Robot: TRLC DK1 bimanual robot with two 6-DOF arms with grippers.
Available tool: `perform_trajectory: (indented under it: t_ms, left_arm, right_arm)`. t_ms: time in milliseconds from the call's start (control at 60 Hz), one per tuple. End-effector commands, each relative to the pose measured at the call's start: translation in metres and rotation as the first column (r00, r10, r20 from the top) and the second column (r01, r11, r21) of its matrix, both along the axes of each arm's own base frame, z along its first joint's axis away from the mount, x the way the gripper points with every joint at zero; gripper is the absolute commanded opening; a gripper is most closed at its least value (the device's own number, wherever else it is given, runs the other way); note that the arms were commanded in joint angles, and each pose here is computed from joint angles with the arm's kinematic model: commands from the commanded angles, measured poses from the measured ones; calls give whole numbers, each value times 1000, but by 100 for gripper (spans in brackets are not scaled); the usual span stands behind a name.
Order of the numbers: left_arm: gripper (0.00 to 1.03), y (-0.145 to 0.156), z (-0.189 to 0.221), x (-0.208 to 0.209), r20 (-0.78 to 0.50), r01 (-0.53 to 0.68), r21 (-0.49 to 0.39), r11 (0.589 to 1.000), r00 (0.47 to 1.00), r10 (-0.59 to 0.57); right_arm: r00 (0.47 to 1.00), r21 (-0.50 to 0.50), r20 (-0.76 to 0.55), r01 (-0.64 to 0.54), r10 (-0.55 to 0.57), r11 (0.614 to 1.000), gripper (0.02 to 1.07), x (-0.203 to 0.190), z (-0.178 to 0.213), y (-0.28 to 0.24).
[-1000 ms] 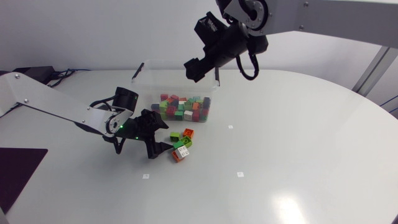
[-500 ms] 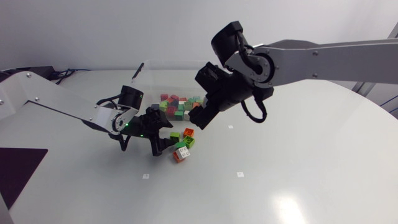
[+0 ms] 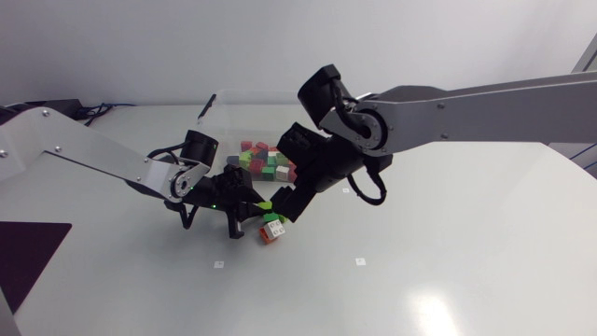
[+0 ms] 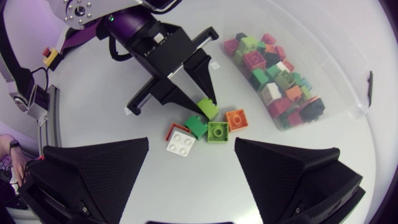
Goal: Place the duplo bricks in the container
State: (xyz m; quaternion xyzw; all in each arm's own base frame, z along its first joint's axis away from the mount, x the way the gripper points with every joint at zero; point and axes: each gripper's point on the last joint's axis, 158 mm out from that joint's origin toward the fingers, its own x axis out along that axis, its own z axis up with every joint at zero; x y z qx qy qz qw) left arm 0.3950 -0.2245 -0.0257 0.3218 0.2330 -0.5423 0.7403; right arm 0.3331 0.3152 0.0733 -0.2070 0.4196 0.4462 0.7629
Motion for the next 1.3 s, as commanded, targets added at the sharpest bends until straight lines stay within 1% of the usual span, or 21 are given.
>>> perform_trajectory:
  t_ms: [0,83,200,367,417,567,733,800,1000,1117,1217,1233,1283]
  left_arm:
    - [22,2,2,-14,0,33,8,999,999,-33]
    - [22,5,4,-19,4,35,10,999,999,-35]
    - [22,13,12,-21,16,18,7,1000,1000,-19]
    - [22,30,35,-23,50,-25,-4,1000,998,25]
    - [22,38,41,-22,59,-46,-7,999,997,46]
    - [22,56,59,-20,87,-90,-24,996,992,92]
    - [22,72,91,-14,137,-137,-55,989,980,144]
    - [22,75,108,-13,157,-153,-78,985,974,163]
    - [22,84,153,-6,212,-195,-139,971,952,222]
    - [22,85,165,-4,214,-210,-160,965,947,241]
    - [22,84,177,-1,219,-221,-185,958,941,259]
    - [22,84,177,-1,218,-222,-187,957,941,261]
    - [22,84,186,3,213,-236,-207,949,936,279]
  right_arm:
    - [995,-22,-102,-8,5,1000,102,-13,-27,-3]
    - [988,-23,-157,-17,13,1000,102,-19,-35,-2]
    - [980,-34,-199,-16,9,999,102,-22,-47,0]
    - [970,-28,-240,22,-28,999,102,-13,-56,3]
    - [967,-32,-253,27,-34,999,100,-13,-59,4]
    - [960,-42,-277,36,-46,998,100,-11,-65,6]
    - [948,-52,-314,32,-47,998,100,-11,-68,9]
    - [943,-56,-328,31,-48,998,97,-11,-70,9]
    - [930,-78,-363,26,-53,997,96,-13,-81,12]
    - [924,-91,-379,22,-55,996,93,-15,-86,14]
    - [920,-98,-388,23,-60,995,93,-14,-88,16]
    - [919,-99,-389,23,-60,995,92,-14,-89,16]
    - [919,-99,-390,23,-60,995,86,-14,-89,17]
